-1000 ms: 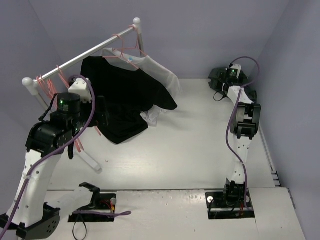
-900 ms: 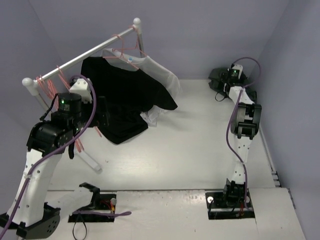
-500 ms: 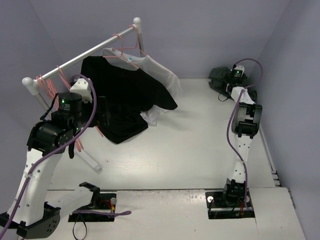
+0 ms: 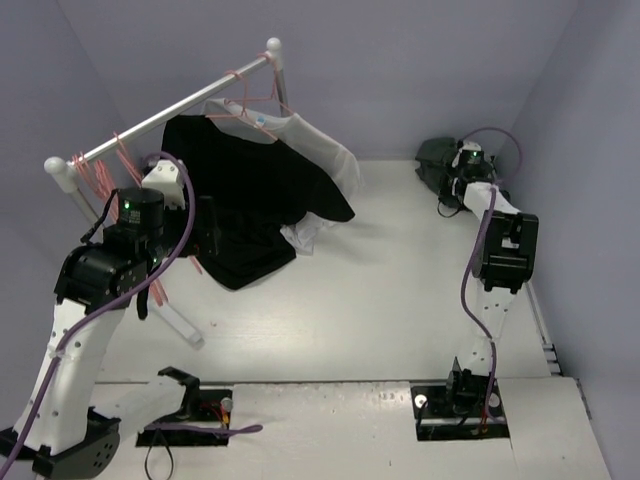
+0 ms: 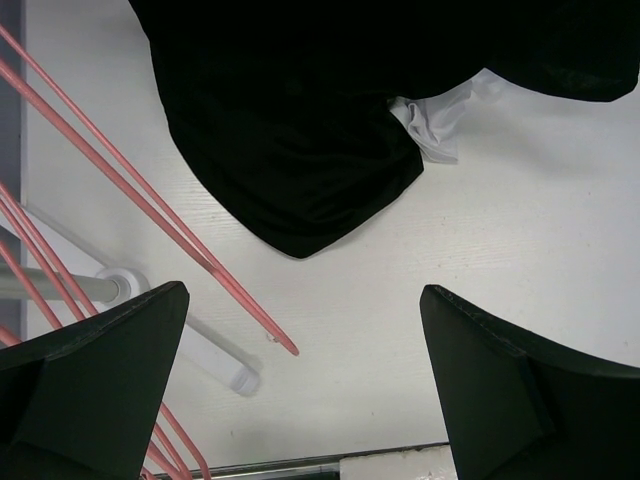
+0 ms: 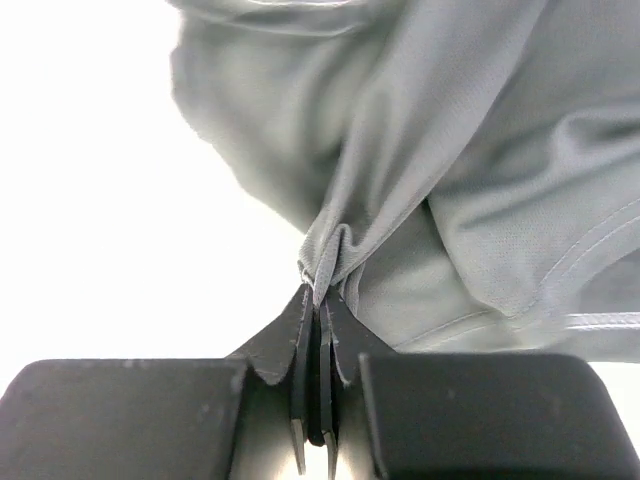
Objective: Place the t-shirt on the hanger
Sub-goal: Move the T-shirt to the center of the board.
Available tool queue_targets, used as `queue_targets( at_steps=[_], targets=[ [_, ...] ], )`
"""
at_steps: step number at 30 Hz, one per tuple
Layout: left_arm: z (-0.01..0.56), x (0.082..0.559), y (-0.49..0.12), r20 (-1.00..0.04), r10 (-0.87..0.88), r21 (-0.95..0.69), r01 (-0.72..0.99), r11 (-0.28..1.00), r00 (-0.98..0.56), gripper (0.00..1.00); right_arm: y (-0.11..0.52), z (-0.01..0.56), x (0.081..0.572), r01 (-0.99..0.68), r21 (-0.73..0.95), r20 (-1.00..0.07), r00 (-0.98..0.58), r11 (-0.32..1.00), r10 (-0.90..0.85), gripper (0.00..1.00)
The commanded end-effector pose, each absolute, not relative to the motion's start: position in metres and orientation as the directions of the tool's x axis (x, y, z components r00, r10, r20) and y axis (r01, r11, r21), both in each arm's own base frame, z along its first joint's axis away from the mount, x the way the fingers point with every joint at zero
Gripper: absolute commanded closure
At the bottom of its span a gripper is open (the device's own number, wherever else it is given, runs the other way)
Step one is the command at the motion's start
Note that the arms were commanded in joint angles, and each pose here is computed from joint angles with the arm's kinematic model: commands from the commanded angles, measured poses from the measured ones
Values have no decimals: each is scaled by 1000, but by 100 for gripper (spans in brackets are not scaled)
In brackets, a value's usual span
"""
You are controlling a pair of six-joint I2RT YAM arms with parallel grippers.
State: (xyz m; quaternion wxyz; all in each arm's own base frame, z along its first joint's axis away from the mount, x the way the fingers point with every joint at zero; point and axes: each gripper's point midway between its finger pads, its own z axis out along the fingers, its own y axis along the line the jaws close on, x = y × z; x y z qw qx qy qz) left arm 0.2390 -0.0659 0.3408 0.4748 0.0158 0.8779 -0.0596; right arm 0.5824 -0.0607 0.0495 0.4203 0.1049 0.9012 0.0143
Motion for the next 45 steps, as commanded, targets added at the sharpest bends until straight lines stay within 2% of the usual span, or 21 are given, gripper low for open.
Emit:
queue_targets(
  at_steps=[1, 2, 3, 6, 11, 14, 17, 20, 22, 25, 26, 27, 30, 32, 35, 36, 40, 45],
  targets=[
    [365, 251, -78, -875, -53, -129, 127, 983, -481, 3, 12, 213, 555, -9, 123, -908, -405, 992, 109, 100],
    [365, 251, -80, -875, -58, -137, 132, 982, -480, 3, 26, 203, 537, -22, 116, -896, -434, 993, 95, 100],
    [365, 252, -82, -875, -65, -148, 138, 979, -479, 3, 36, 230, 530, -46, 116, -917, -389, 992, 89, 100],
    [369, 251, -92, -876, -91, -192, 170, 967, -473, 3, 59, 264, 470, -88, 164, -929, -348, 982, 124, 100],
    [371, 247, -102, -876, -104, -229, 216, 949, -471, 3, 119, 294, 380, -306, 258, -929, -341, 916, 148, 100],
    [373, 245, -102, -878, -107, -234, 225, 946, -466, 3, 170, 293, 310, -482, 328, -901, -418, 812, 116, 100],
    [375, 244, -104, -879, -108, -241, 235, 942, -464, 3, 220, 289, 242, -625, 439, -857, -507, 646, 93, 100],
    [375, 244, -106, -878, -105, -243, 245, 938, -468, 3, 255, 262, 194, -661, 515, -794, -608, 546, 12, 99],
    [372, 243, -108, -873, -102, -247, 253, 935, -477, 3, 281, 241, 154, -697, 534, -756, -647, 480, -99, 94],
    [371, 241, -112, -869, -102, -260, 271, 927, -484, 3, 298, 220, 129, -729, 510, -721, -652, 456, -235, 67],
    [370, 239, -113, -867, -103, -264, 276, 924, -487, 3, 301, 217, 127, -738, 487, -717, -643, 467, -268, 60],
    [369, 238, -113, -866, -105, -268, 277, 923, -490, 3, 300, 215, 129, -737, 465, -720, -637, 491, -275, 58],
    [364, 235, -114, -857, -109, -279, 275, 920, -504, 3, 276, 223, 175, -645, 340, -785, -596, 685, -171, 52],
    [357, 234, -115, -848, -108, -286, 275, 918, -519, 3, 243, 231, 218, -499, 251, -829, -553, 829, -82, 49],
    [346, 231, -119, -830, -106, -300, 278, 912, -548, 3, 189, 227, 273, -276, 145, -852, -523, 950, -22, 46],
    [345, 231, -119, -828, -107, -302, 278, 912, -550, 3, 186, 227, 275, -265, 142, -852, -524, 954, -19, 46],
    [325, 230, -132, -777, -102, -349, 290, 891, -621, 3, 117, 205, 344, -31, 60, -829, -558, 998, 33, 46],
    [320, 228, -135, -769, -89, -348, 299, 889, -633, 3, 106, 169, 402, -24, 125, -781, -619, 992, 83, 48]
  ],
)
